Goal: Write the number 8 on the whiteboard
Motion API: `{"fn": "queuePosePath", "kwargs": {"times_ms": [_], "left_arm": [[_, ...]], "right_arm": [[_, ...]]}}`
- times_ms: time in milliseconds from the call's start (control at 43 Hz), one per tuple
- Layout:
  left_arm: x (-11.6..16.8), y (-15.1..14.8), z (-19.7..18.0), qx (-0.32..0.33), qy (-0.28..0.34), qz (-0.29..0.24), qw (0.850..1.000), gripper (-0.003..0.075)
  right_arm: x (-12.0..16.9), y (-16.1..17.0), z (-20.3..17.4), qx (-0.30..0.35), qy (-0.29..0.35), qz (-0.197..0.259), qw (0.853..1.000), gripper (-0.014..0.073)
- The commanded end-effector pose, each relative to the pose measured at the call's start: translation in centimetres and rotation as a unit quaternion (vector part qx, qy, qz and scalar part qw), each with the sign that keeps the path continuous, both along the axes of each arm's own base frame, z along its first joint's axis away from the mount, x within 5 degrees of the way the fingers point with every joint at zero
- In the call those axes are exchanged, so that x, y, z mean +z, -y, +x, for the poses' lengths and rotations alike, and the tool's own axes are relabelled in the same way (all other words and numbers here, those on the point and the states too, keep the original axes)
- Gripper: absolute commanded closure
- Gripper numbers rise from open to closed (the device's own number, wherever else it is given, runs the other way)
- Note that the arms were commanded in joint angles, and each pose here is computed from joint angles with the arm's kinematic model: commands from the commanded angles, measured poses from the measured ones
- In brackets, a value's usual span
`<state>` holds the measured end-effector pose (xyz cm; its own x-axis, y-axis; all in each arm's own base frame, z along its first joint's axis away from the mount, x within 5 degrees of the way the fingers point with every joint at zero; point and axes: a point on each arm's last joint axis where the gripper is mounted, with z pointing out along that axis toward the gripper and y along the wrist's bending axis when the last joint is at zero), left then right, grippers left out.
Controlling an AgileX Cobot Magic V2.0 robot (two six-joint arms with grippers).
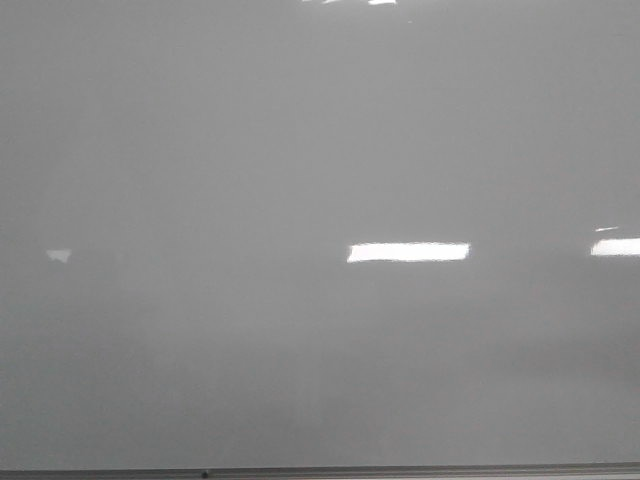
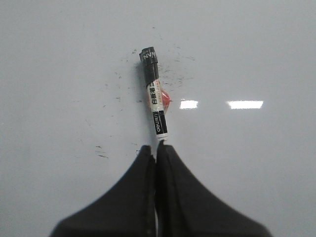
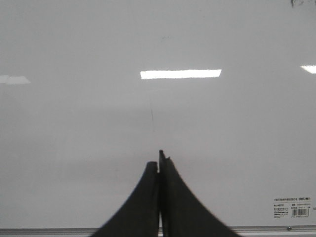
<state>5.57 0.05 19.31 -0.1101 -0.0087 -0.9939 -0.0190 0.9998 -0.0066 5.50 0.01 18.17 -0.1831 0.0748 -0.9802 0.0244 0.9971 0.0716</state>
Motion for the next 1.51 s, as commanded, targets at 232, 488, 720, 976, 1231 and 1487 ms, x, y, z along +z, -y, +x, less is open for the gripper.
{"fn": "queuePosePath", "kwargs": {"times_ms": [232,488,720,976,1231,1487], "left_arm": [[0.3,-0.1,0.0,0.003,0.039,0.001,0.999,0.0741],[1.0,-0.1,0.0,0.006,0.075,0.006,0.997,0.0741],[4.8,-0.3,-0.7,0.015,0.213,-0.02,0.977,0.0741],[10.4,-0.1,-0.3,0.003,0.139,-0.012,0.99,0.0741],[11.9,-0.1,3.7,0.001,0.025,-0.015,1.0,0.0741],[11.6,-0.1,4.5,0.002,0.009,-0.016,1.0,0.0433]], "right_arm": [[0.8,0.1,0.0,-0.002,0.047,-0.004,0.999,0.0663],[1.1,0.1,0.1,-0.003,0.062,-0.001,0.998,0.0663],[4.8,0.0,-0.6,-0.003,0.109,-0.001,0.994,0.0662],[11.9,-0.1,-1.4,0.003,0.097,-0.007,0.995,0.0662],[14.0,0.0,1.6,0.003,0.039,-0.005,0.999,0.0662],[13.8,0.0,2.1,0.003,0.03,-0.005,1.0,0.0461]]}}
